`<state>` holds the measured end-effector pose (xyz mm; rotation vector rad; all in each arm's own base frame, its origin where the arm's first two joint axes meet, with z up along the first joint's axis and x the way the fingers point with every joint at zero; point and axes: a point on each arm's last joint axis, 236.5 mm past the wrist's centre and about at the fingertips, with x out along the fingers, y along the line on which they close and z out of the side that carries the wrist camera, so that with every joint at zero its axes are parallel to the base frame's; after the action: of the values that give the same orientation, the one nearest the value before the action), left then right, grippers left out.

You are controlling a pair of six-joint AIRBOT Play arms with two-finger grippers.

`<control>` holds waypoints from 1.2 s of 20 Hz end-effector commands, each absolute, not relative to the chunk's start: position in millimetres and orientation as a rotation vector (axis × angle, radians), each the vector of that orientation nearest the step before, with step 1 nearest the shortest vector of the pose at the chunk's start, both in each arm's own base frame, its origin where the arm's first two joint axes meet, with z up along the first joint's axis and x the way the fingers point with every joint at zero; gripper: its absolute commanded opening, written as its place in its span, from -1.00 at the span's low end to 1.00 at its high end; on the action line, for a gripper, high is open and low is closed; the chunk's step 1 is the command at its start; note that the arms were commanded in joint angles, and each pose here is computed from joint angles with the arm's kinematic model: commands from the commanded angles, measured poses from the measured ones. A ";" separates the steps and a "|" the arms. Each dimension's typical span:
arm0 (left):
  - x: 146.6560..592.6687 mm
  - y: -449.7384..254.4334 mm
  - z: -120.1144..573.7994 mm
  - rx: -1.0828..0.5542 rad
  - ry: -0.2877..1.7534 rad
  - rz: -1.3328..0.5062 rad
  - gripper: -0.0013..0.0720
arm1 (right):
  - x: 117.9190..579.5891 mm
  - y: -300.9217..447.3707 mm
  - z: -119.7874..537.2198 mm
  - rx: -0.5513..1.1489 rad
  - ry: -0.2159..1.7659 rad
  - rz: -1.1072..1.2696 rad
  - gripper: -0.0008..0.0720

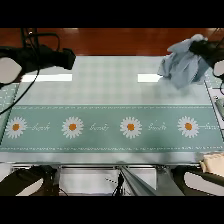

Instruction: Fold the shirts.

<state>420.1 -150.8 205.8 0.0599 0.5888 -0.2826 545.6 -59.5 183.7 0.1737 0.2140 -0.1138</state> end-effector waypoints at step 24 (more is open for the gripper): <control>288.8 -93.6 204.3 0.134 0.931 -0.228 1.00 | 258.9 363.9 53.0 -0.198 1.024 0.917 -0.90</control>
<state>293.7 -95.6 252.1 0.1069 0.8074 -0.2414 297.6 310.7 130.5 -0.1045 0.8354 0.8213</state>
